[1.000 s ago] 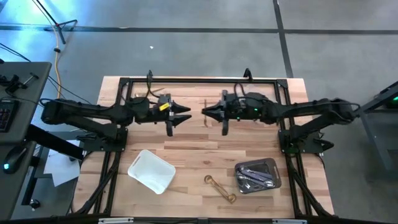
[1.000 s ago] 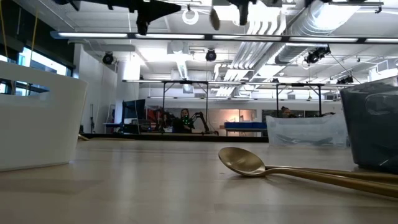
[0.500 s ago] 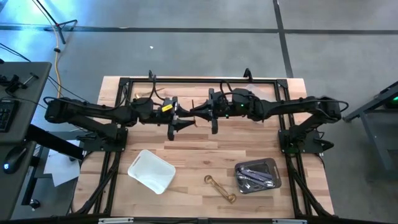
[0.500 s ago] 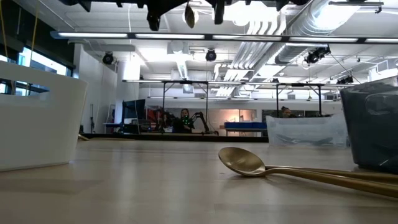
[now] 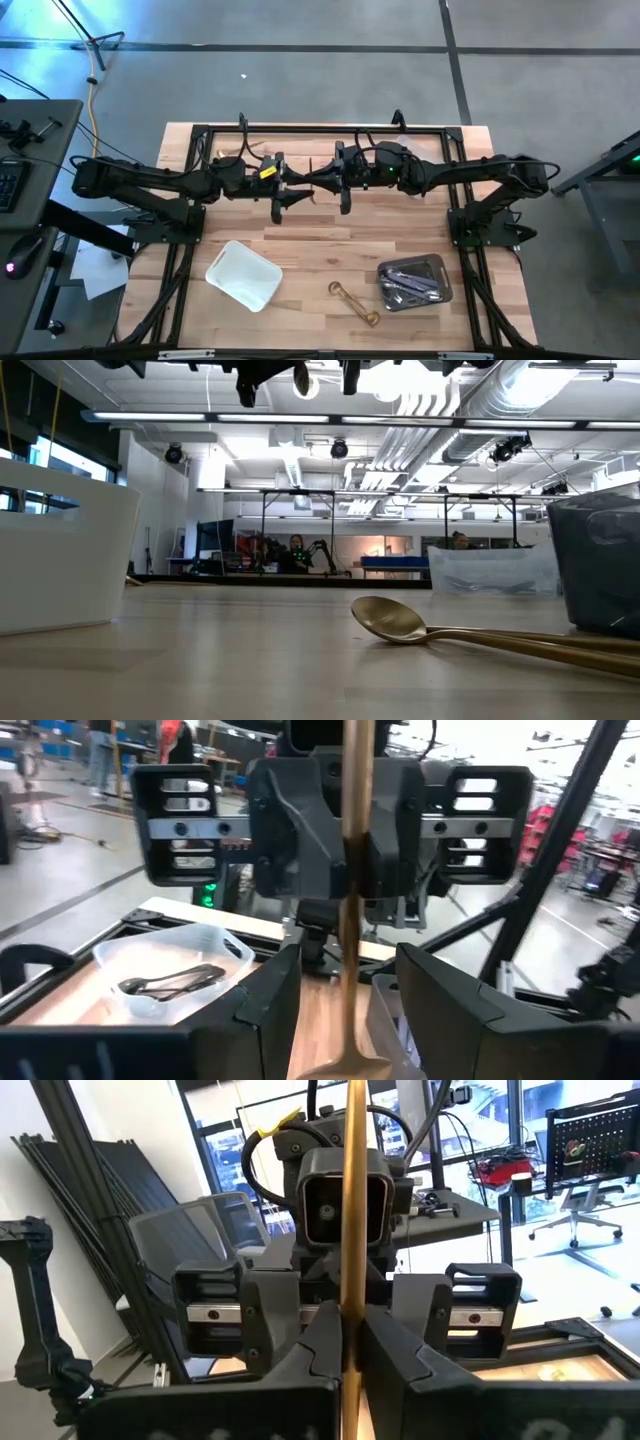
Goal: Sort silverware by color (type)
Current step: Put the gold spoon into the white bin
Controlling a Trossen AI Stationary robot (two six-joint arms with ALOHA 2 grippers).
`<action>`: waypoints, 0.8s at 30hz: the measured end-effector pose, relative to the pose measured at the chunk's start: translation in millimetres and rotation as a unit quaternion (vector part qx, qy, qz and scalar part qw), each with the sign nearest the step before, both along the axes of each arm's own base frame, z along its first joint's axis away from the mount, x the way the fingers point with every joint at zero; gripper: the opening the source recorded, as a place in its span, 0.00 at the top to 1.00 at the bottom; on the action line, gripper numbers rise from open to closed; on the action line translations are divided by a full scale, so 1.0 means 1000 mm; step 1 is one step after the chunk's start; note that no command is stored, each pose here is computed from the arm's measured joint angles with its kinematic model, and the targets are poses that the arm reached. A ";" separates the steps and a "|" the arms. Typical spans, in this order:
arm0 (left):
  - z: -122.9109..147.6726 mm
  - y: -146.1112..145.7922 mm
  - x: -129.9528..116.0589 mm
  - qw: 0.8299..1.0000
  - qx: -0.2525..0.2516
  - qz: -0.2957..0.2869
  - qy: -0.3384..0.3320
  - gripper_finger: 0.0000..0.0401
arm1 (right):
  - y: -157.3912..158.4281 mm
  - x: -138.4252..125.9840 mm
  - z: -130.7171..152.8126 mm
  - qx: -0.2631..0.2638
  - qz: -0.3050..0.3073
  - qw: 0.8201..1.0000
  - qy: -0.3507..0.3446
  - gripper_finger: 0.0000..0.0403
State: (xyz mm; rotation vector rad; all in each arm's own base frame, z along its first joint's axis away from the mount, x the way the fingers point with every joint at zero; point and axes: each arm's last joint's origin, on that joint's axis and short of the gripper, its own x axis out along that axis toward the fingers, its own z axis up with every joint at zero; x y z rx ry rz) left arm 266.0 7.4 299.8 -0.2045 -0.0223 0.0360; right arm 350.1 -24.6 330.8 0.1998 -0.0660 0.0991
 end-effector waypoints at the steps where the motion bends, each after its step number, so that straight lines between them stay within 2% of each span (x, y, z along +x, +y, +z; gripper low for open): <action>1: 0.000 0.000 0.000 1.000 0.000 0.006 0.000 0.62 | 0.000 0.000 0.000 0.000 0.000 1.000 0.000 0.99; 5: 0.000 0.001 0.000 1.000 0.004 0.014 0.000 0.65 | 0.000 0.000 0.000 0.001 0.000 1.000 0.000 0.99; 15: 0.000 0.001 0.000 1.000 0.008 0.013 0.000 0.86 | 0.000 0.000 0.000 0.001 0.000 1.000 0.000 0.99; 24: 0.000 0.001 0.000 1.000 0.011 0.012 0.000 0.98 | 0.000 0.000 0.000 0.001 0.000 1.000 0.000 0.99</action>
